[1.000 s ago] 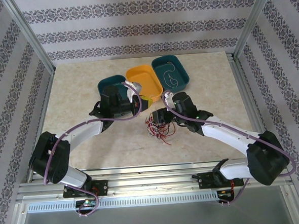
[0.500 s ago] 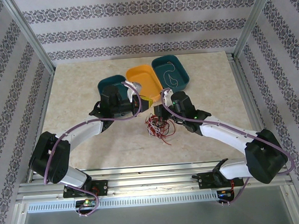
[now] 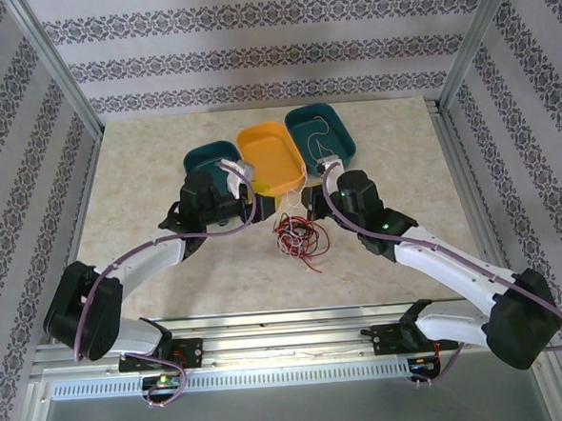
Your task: Untangle the cables
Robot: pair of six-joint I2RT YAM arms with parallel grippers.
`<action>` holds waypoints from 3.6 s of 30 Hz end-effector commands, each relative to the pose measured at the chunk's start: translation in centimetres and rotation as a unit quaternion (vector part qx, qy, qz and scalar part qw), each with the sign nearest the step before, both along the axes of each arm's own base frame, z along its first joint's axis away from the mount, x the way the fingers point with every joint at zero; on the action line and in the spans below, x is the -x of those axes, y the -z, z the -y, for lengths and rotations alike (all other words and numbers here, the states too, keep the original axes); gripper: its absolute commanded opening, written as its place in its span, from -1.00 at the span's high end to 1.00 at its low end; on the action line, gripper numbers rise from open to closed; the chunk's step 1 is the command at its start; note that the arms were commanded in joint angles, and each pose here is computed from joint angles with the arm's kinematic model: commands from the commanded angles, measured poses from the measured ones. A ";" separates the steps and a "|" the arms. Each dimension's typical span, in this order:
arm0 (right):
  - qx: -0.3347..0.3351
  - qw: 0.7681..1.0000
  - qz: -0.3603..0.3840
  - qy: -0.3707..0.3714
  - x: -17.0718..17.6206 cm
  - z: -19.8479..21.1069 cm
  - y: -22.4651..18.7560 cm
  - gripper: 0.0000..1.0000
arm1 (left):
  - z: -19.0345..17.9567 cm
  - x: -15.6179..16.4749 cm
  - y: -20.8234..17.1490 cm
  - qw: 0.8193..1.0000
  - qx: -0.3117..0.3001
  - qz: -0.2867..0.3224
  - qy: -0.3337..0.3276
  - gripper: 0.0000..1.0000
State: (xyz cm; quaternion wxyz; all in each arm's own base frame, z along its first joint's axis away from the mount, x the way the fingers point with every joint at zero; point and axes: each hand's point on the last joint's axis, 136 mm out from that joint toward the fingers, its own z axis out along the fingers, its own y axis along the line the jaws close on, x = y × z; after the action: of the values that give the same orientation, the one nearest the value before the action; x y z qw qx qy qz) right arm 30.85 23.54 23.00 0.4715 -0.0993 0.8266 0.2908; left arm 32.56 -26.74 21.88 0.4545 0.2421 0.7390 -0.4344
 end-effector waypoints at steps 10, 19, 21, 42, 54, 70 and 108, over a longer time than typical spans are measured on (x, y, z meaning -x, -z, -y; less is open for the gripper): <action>-0.027 0.996 0.074 0.045 0.1 1.3 -7.6 1.00 | 0.4 2.8 7.1 0.997 -0.058 -0.053 0.017 -0.23; -0.012 0.993 0.097 0.062 -0.1 1.1 -9.7 1.00 | 2.7 3.3 9.2 0.995 -0.051 -0.079 0.045 -0.19; -0.008 0.992 0.101 0.075 -0.3 1.4 -10.3 1.00 | 2.7 3.1 9.3 0.995 -0.044 -0.080 0.040 -0.19; 0.085 0.958 0.184 0.203 -0.8 7.8 -19.8 1.00 | 1.6 2.9 9.6 0.995 -0.059 -0.078 0.006 -0.11; 0.176 0.961 0.002 0.214 -9.3 8.0 -13.5 1.00 | 0.8 3.0 8.1 0.996 -0.054 -0.063 -0.016 -0.30; 0.245 0.923 -0.190 0.227 -22.1 10.5 1.7 1.00 | -0.6 3.6 7.2 0.996 -0.062 -0.054 -0.041 -0.55; 0.254 0.912 -0.223 0.231 -21.6 11.7 5.3 0.26 | -3.4 1.7 8.1 0.984 -0.078 -0.067 -0.146 -0.99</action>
State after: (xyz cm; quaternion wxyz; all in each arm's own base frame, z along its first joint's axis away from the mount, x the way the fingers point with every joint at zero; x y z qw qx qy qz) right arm 53.08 10.87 13.89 0.2492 0.0425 0.9659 -0.0557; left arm 30.84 -24.02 13.83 0.4373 0.1580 0.8208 -0.3317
